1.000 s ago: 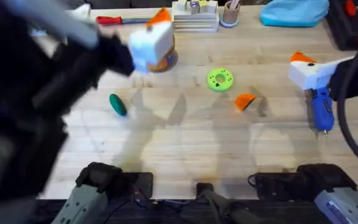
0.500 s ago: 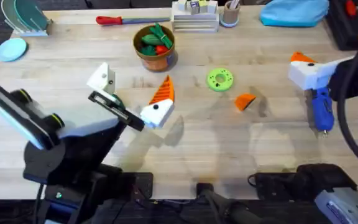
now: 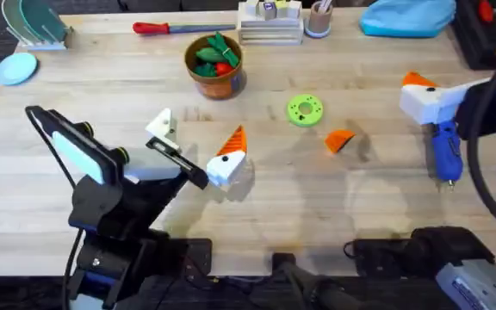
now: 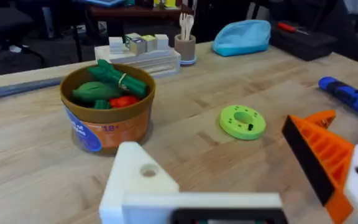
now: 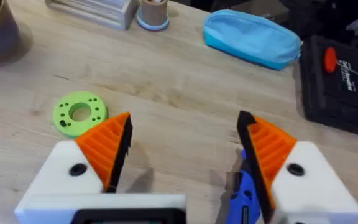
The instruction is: Pick up the gripper from the table and insert it into the empty holder that is missing its gripper. Then pick up a screw, insert it into the mounting hole, and use the screwdriver to tighten it. Finally, clean up the table by picking up the vegetable and placing it into the bucket.
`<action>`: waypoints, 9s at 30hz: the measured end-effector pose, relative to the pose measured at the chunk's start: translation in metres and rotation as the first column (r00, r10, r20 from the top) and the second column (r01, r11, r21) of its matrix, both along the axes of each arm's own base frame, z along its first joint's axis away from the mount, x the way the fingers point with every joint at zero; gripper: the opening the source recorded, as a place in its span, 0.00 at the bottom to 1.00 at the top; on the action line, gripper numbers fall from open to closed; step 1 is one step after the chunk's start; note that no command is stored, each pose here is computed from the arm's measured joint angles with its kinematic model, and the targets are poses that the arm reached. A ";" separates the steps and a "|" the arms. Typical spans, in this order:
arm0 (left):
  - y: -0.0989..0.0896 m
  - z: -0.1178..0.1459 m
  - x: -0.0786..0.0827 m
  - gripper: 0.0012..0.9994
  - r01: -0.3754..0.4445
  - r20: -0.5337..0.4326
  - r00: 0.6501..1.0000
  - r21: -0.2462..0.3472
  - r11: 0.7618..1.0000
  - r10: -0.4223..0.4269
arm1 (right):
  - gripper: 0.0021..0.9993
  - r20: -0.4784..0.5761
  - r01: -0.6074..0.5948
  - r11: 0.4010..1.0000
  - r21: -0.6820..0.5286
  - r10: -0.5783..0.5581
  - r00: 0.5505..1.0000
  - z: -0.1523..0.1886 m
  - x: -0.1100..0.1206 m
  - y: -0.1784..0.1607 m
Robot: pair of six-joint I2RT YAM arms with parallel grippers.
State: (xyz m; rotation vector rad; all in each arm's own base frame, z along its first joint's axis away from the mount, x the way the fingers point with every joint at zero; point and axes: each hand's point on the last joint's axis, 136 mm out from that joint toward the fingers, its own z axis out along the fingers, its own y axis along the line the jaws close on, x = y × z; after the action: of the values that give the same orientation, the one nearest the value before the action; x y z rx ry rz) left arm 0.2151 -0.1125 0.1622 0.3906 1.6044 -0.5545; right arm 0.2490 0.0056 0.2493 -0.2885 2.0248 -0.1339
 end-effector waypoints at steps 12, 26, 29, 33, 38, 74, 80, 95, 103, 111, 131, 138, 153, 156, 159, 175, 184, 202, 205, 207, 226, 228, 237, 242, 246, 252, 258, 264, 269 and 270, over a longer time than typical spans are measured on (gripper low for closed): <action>0.000 0.000 0.000 0.99 0.003 0.000 1.000 0.000 1.000 -0.003 | 0.99 0.000 0.000 1.000 0.000 0.000 1.000 0.000 0.000 0.000; 0.000 0.000 0.000 0.99 0.002 0.000 1.000 0.000 1.000 -0.002 | 0.99 0.000 0.000 1.000 0.000 0.000 1.000 0.000 0.000 0.000; 0.000 0.000 0.000 0.99 0.002 0.000 1.000 0.000 1.000 -0.002 | 0.99 0.000 0.000 1.000 0.000 0.000 1.000 0.000 0.000 0.000; -0.001 0.000 -0.001 0.99 0.009 0.000 1.000 -0.001 1.000 -0.009 | 0.99 0.001 0.000 1.000 0.000 0.000 1.000 0.000 0.000 0.000; -0.013 0.000 -0.010 0.99 0.096 0.000 0.995 -0.005 0.995 -0.096 | 0.99 0.000 -0.013 0.999 0.046 0.013 1.000 0.000 0.000 0.006; -0.052 0.000 -0.057 0.99 0.438 -0.014 0.899 -0.029 0.898 -0.439 | 0.71 -0.695 -0.217 0.969 0.117 0.236 0.679 -0.174 -0.003 0.087; -0.052 0.000 -0.057 0.99 0.438 -0.014 0.899 -0.029 0.898 -0.439 | 0.43 -0.695 -0.211 0.970 0.119 0.233 0.680 -0.174 -0.003 0.087; -0.052 0.000 -0.057 0.99 0.438 -0.015 0.899 -0.029 0.898 -0.439 | 0.01 -0.651 -0.217 0.968 0.122 0.244 0.719 -0.157 0.002 0.088; -0.052 0.000 -0.057 0.99 0.438 -0.015 0.899 -0.029 0.898 -0.439 | 0.01 -0.494 -0.227 0.958 0.177 0.286 0.821 -0.104 0.023 0.100; -0.052 0.000 -0.057 0.99 0.438 -0.015 0.899 -0.029 0.898 -0.439 | 0.01 -0.321 -0.247 0.799 0.549 0.474 0.820 -0.054 0.035 0.160; -0.052 0.000 -0.057 0.99 0.438 -0.015 0.898 -0.029 0.898 -0.439 | 0.01 -0.274 -0.033 0.296 0.955 0.915 0.295 -0.083 -0.008 0.282; -0.052 0.000 -0.057 0.99 0.435 -0.015 0.900 -0.029 0.900 -0.435 | 0.01 -0.278 0.041 0.276 0.960 0.932 0.232 -0.087 -0.016 0.296; -0.051 0.000 -0.055 0.99 0.426 -0.014 0.904 -0.028 0.904 -0.427 | 0.01 -0.261 0.059 0.254 0.965 0.941 0.214 -0.080 -0.017 0.302; -0.051 0.000 -0.055 0.99 0.424 -0.015 0.905 -0.028 0.905 -0.424 | 0.01 -0.249 0.050 0.244 0.968 0.943 0.220 -0.078 -0.014 0.303; -0.051 0.000 -0.054 0.99 0.421 -0.014 0.907 -0.027 0.906 -0.422 | 0.01 -0.238 0.042 0.235 0.971 0.945 0.225 -0.075 -0.012 0.304; -0.045 -0.001 -0.046 0.99 0.371 -0.021 0.928 -0.033 0.928 -0.372 | 0.01 -0.286 0.141 0.260 0.955 0.934 0.216 -0.089 -0.008 0.323; -0.045 -0.001 -0.046 0.99 0.367 -0.039 0.928 -0.057 0.929 -0.369 | 0.01 -0.300 0.170 0.270 0.948 0.934 0.192 -0.094 -0.016 0.347; -0.037 -0.001 -0.037 0.99 0.305 -0.043 0.951 -0.060 0.950 -0.308 | 0.01 -0.296 0.128 0.272 0.954 0.922 0.249 -0.094 -0.013 0.361; -0.036 -0.001 -0.036 0.99 0.299 -0.045 0.952 -0.062 0.952 -0.302 | 0.01 -0.296 0.122 0.273 0.954 0.921 0.254 -0.094 -0.013 0.362; -0.036 -0.001 -0.036 0.99 0.299 -0.045 0.952 -0.063 0.952 -0.302 | 0.01 -0.295 0.120 0.273 0.955 0.921 0.254 -0.094 -0.013 0.362; -0.037 -0.001 -0.036 0.99 0.303 -0.041 0.951 -0.058 0.951 -0.306 | 0.23 -0.274 0.079 0.263 0.962 0.932 0.239 -0.094 -0.016 0.361; -0.037 -0.001 -0.036 0.99 0.304 -0.041 0.951 -0.057 0.951 -0.306 | 0.25 -0.273 0.078 0.262 0.962 0.932 0.237 -0.094 -0.017 0.361; -0.039 -0.001 -0.039 0.99 0.321 -0.032 0.946 -0.046 0.946 -0.322 | 0.40 -0.272 0.091 0.258 0.962 0.940 0.207 -0.096 -0.019 0.358; -0.040 -0.001 -0.040 0.99 0.332 -0.030 0.942 -0.043 0.942 -0.334 | 0.46 -0.271 0.099 0.256 0.962 0.942 0.196 -0.097 -0.019 0.355; -0.042 -0.001 -0.042 0.99 0.344 -0.025 0.938 -0.037 0.938 -0.345 | 0.49 -0.270 0.105 0.254 0.961 0.944 0.192 -0.097 -0.018 0.353; -0.044 0.000 -0.045 0.99 0.363 -0.020 0.931 -0.030 0.931 -0.363 | 0.53 -0.250 0.097 0.235 0.967 0.951 0.184 -0.093 -0.016 0.350; -0.047 -0.001 -0.049 0.99 0.388 -0.019 0.921 -0.029 0.921 -0.388 | 0.59 -0.238 0.091 0.224 0.970 0.954 0.181 -0.091 -0.015 0.348; -0.051 -0.001 -0.054 0.99 0.421 -0.020 0.907 -0.031 0.907 -0.421 | 0.71 -0.237 0.090 0.223 0.971 0.954 0.182 -0.091 -0.014 0.347; -0.052 -0.001 -0.056 0.99 0.430 -0.021 0.902 -0.032 0.902 -0.430 | 0.76 -0.236 0.090 0.223 0.971 0.954 0.184 -0.091 -0.014 0.347; -0.052 -0.001 -0.056 0.99 0.430 -0.021 0.902 -0.032 0.902 -0.431 | 0.79 -0.235 0.088 0.222 0.971 0.954 0.186 -0.090 -0.013 0.346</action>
State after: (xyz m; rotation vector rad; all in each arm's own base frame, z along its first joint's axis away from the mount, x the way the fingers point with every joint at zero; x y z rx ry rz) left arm 0.1592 -0.1641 0.1615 0.7305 1.5384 -0.9202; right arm 0.2360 0.3521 0.1589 -0.4934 2.4291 2.1018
